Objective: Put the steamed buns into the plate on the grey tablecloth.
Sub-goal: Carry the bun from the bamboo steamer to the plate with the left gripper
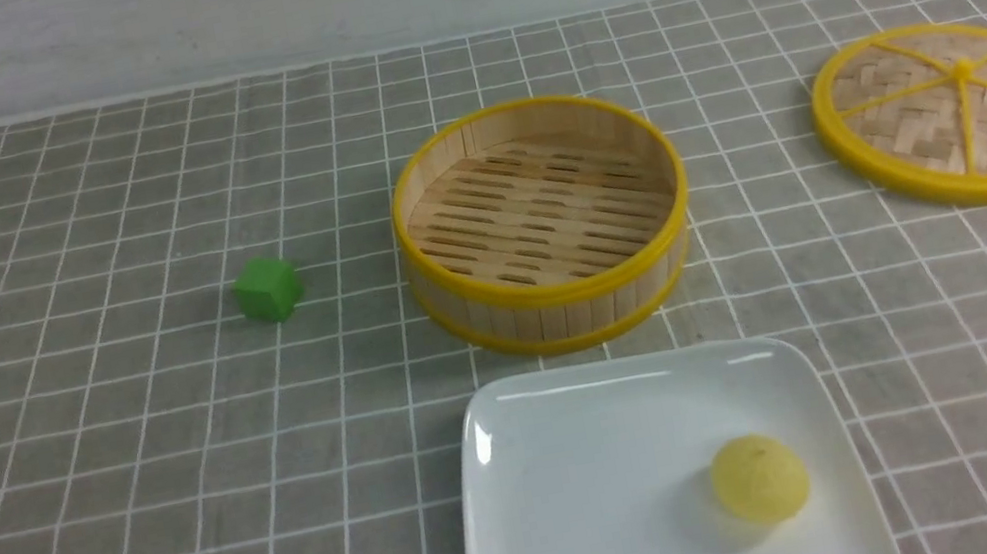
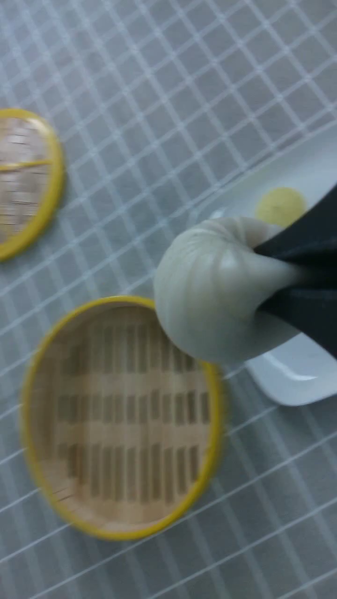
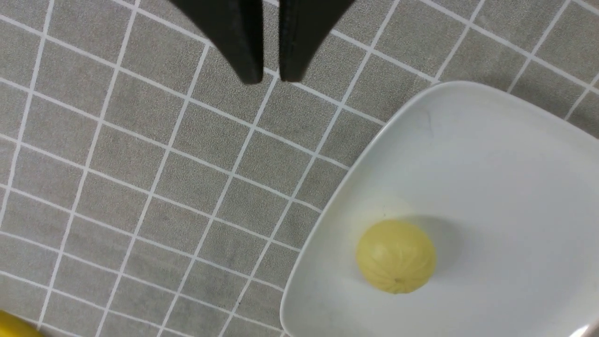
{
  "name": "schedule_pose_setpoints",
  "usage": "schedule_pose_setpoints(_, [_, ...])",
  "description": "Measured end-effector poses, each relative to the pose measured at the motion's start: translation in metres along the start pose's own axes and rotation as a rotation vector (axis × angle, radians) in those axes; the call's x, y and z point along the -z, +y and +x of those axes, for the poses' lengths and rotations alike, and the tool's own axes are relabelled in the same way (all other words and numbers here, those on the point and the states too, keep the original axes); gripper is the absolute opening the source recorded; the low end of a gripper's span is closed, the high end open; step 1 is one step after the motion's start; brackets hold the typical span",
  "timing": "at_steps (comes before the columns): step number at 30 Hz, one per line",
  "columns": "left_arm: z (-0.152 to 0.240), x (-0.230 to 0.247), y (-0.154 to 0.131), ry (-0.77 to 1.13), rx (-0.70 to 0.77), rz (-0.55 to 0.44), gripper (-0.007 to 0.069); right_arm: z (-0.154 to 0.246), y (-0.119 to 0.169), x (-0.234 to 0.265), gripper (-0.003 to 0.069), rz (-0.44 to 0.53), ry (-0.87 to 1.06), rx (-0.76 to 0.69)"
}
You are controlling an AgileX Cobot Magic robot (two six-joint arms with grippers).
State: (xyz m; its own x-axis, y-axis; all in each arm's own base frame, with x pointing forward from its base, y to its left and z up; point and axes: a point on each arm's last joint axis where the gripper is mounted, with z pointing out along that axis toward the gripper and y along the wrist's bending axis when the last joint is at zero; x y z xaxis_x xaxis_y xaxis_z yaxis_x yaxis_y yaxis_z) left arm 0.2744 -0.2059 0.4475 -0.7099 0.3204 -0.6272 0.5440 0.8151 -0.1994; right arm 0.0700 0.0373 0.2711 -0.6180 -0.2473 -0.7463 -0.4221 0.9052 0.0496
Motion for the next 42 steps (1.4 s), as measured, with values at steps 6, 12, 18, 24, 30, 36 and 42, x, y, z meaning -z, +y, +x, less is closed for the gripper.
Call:
schedule_pose_setpoints(6, [0.084,-0.059,-0.012,0.313,-0.020,0.008,0.0029,0.000,0.000,0.000,0.0088,0.000,0.000,0.000])
schedule_pose_setpoints(12, [0.150,-0.132,-0.002,0.369,0.107,0.003,0.0029,0.000,0.000,0.000,0.0097,0.000,0.000,-0.001])
schedule_pose_setpoints(18, [0.163,-0.166,0.004,0.338,0.147,-0.007,0.0034,0.000,0.000,0.000,0.0105,0.000,0.000,-0.012])
schedule_pose_setpoints(24, [0.166,-0.181,0.006,0.344,0.155,-0.016,0.0048,0.000,0.000,0.000,0.0112,0.000,0.000,-0.018])
schedule_pose_setpoints(30, [0.166,-0.182,0.006,0.341,0.161,-0.013,0.0156,0.001,0.000,0.000,0.0119,0.001,0.004,-0.019])
schedule_pose_setpoints(36, [0.154,-0.176,0.002,0.327,0.152,-0.002,0.0334,0.005,0.001,0.000,0.0123,-0.014,0.055,-0.039])
schedule_pose_setpoints(42, [0.135,-0.160,-0.005,0.314,0.134,0.016,0.0391,0.003,0.007,0.004,0.0095,-0.071,0.060,-0.088])
